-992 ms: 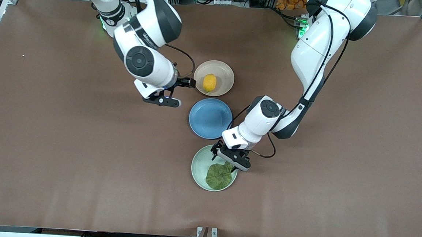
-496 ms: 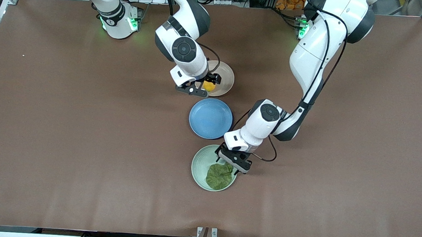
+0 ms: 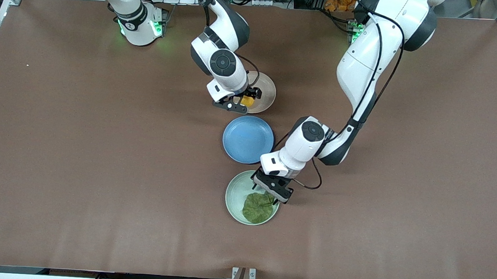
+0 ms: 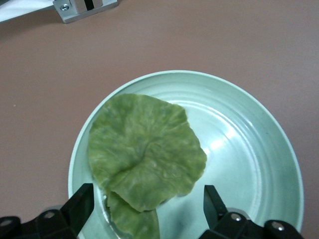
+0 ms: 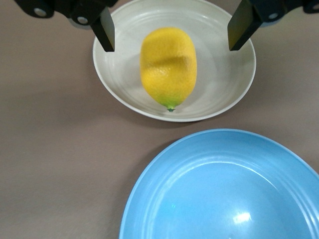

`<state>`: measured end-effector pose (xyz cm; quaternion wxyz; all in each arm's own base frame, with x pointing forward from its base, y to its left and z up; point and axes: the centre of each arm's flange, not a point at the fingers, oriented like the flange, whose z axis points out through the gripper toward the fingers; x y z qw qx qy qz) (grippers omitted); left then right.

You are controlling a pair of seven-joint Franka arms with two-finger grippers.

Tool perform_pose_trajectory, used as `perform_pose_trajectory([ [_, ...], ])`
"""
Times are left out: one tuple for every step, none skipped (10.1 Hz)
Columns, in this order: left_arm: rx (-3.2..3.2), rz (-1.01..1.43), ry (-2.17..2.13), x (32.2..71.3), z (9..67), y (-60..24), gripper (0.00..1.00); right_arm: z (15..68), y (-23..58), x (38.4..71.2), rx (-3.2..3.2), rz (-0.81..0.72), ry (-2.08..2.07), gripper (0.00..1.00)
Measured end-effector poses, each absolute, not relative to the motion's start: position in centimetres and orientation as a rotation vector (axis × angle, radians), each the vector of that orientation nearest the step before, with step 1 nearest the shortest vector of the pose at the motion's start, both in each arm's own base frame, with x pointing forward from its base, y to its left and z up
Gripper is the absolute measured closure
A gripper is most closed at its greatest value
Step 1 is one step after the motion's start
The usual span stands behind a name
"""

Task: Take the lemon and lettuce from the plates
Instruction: 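Lower and close the right gripper on the lemon while the left gripper grasps the lettuce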

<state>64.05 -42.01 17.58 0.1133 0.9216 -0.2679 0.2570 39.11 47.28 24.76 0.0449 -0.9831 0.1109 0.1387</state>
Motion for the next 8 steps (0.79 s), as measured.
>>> perform_pose_trajectory([
  [2.704,0.756,-0.793,64.0,17.4,-42.2,0.04,23.8,47.4,38.9,-3.004,0.435,0.34,0.0],
  [2.705,0.758,-0.802,63.9,17.2,-42.5,0.07,23.0,47.3,38.8,-3.009,0.449,0.342,0.0],
  [2.705,0.765,-0.806,64.0,17.2,-42.6,0.07,22.3,47.4,38.7,-3.009,0.454,0.344,0.0],
  [2.706,0.768,-0.805,64.1,17.2,-42.5,0.11,21.9,47.6,38.6,-3.002,0.446,0.345,0.0],
  [2.708,0.769,-0.804,64.2,17.1,-42.4,0.12,21.6,47.7,38.5,-2.999,0.444,0.352,0.0],
  [2.71,0.77,-0.804,64.3,17.0,-42.3,0.15,21.4,47.8,38.4,-3.0,0.448,0.36,0.0],
  [2.711,0.77,-0.804,64.3,17.0,-42.3,0.16,20.9,47.8,38.3,-2.999,0.45,0.365,0.0],
  [2.711,0.769,-0.804,64.3,17.0,-42.3,0.24,20.4,47.8,38.2,-2.998,0.45,0.367,0.0],
])
